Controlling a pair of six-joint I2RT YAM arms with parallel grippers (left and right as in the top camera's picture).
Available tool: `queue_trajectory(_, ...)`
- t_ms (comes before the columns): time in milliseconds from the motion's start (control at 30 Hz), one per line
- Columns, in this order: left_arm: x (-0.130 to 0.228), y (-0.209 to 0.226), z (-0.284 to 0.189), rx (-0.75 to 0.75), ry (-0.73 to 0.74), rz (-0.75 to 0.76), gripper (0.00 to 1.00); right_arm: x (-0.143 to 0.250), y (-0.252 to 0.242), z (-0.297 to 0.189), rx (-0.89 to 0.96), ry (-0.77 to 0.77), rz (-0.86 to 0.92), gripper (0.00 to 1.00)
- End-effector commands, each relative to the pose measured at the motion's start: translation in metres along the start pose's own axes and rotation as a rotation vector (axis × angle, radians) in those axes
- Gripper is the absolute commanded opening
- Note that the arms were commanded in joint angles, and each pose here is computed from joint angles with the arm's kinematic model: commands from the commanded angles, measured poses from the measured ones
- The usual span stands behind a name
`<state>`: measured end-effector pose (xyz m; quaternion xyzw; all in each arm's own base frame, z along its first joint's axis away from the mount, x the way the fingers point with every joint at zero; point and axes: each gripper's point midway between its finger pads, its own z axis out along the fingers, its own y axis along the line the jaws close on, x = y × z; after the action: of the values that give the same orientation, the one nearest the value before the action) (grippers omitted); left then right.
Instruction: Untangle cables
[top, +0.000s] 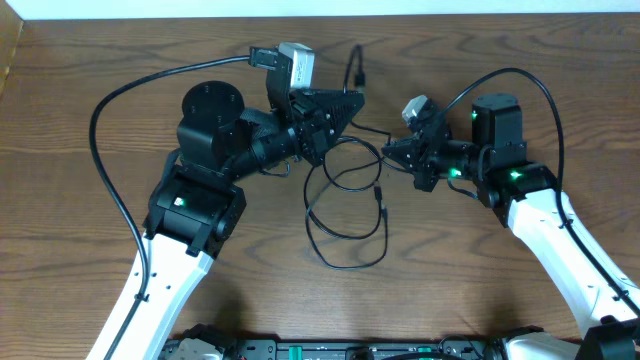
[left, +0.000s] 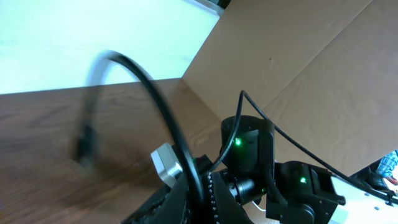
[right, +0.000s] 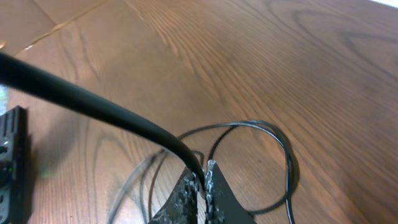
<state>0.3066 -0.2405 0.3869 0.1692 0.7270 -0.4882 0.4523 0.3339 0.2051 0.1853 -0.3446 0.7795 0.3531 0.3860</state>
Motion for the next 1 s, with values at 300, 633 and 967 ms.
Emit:
queue_trajectory(300,0.012,0.009,-0.001,-0.032,0.043,0.048,0.12,-0.011,-0.019,-0.021,0.088,-0.044,0.172,0.01)
queue_trajectory(633,0.025,0.029,-0.004,-0.13,0.083,0.033,0.12,-0.054,0.007,-0.066,0.124,-0.178,0.09,0.01)
queue_trajectory(967,0.051,0.059,-0.013,-0.282,0.172,0.011,0.17,-0.086,0.043,-0.11,0.149,-0.304,-0.01,0.01)
